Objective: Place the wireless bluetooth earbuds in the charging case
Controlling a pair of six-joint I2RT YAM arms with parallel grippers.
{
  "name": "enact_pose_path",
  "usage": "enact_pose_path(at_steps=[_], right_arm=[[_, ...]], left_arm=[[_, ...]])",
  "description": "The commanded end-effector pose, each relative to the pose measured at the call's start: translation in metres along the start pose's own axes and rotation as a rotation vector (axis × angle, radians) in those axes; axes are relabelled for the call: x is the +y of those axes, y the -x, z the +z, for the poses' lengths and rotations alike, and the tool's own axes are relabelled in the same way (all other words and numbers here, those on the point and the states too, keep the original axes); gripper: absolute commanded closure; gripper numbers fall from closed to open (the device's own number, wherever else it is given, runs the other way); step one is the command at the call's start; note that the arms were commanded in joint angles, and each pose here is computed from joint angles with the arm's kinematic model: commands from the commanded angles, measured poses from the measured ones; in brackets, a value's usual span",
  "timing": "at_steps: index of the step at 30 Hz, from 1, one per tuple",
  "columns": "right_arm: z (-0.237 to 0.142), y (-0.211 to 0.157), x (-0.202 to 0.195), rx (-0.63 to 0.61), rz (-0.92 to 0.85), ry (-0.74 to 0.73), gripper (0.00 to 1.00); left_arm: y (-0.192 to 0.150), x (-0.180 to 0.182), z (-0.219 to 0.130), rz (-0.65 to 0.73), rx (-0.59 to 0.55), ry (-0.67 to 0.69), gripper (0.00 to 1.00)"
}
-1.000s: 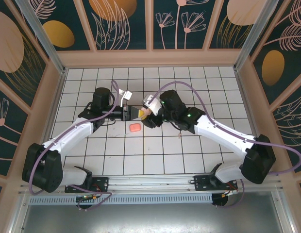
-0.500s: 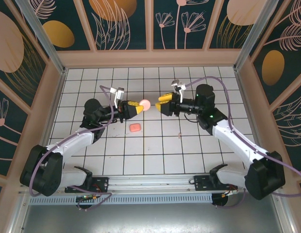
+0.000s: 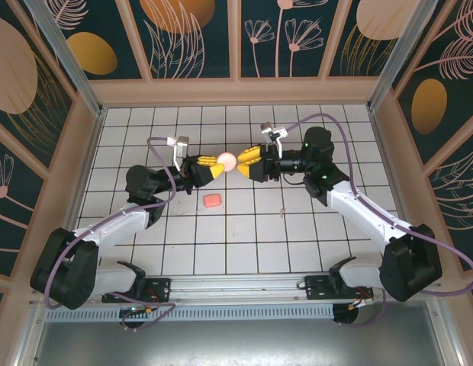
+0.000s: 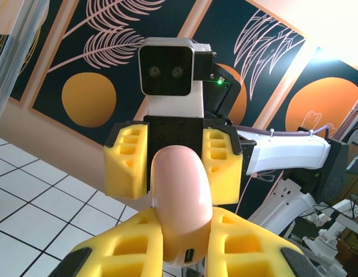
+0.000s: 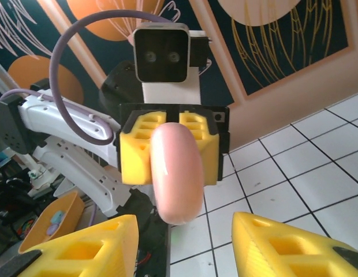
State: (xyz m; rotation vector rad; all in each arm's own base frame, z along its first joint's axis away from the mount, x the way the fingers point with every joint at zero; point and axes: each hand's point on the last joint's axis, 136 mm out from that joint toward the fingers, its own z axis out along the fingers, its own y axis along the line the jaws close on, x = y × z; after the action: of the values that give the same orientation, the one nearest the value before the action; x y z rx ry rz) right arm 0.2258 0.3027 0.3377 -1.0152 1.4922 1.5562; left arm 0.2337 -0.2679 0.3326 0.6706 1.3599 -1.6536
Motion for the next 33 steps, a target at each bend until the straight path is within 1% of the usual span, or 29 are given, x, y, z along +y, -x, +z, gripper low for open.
enact_pose_path(at_steps=[1,11,17,24,26,29,31,33], right_arm=[[0.003,0.018,0.021,-0.010,-0.082,0.077,0.54],[0.011,0.025,0.025,-0.004,-0.116,0.101,0.62],[0.020,0.027,0.026,0.004,-0.129,0.123,0.65],[0.022,0.025,0.024,0.021,-0.130,0.130,0.80],[0.021,0.022,0.023,0.034,-0.139,0.115,0.83],[0.018,0.015,0.017,0.077,-0.151,0.060,0.84],[0.013,0.009,0.011,0.128,-0.163,-0.006,0.84],[0.007,0.001,0.004,0.182,-0.174,-0.077,0.84]], left_arm=[[0.011,-0.017,0.000,0.051,-0.047,-0.038,0.90],[0.013,-0.020,0.002,0.054,-0.053,-0.044,0.90],[0.013,-0.024,0.003,0.052,-0.053,-0.052,0.90],[0.013,-0.023,0.003,0.052,-0.055,-0.047,0.89],[0.011,-0.021,0.003,0.054,-0.046,-0.036,0.85],[0.006,-0.014,0.003,0.091,-0.007,0.020,0.69],[-0.002,-0.004,0.004,0.167,0.076,0.086,0.57],[-0.013,0.005,0.001,0.235,0.178,0.151,0.50]])
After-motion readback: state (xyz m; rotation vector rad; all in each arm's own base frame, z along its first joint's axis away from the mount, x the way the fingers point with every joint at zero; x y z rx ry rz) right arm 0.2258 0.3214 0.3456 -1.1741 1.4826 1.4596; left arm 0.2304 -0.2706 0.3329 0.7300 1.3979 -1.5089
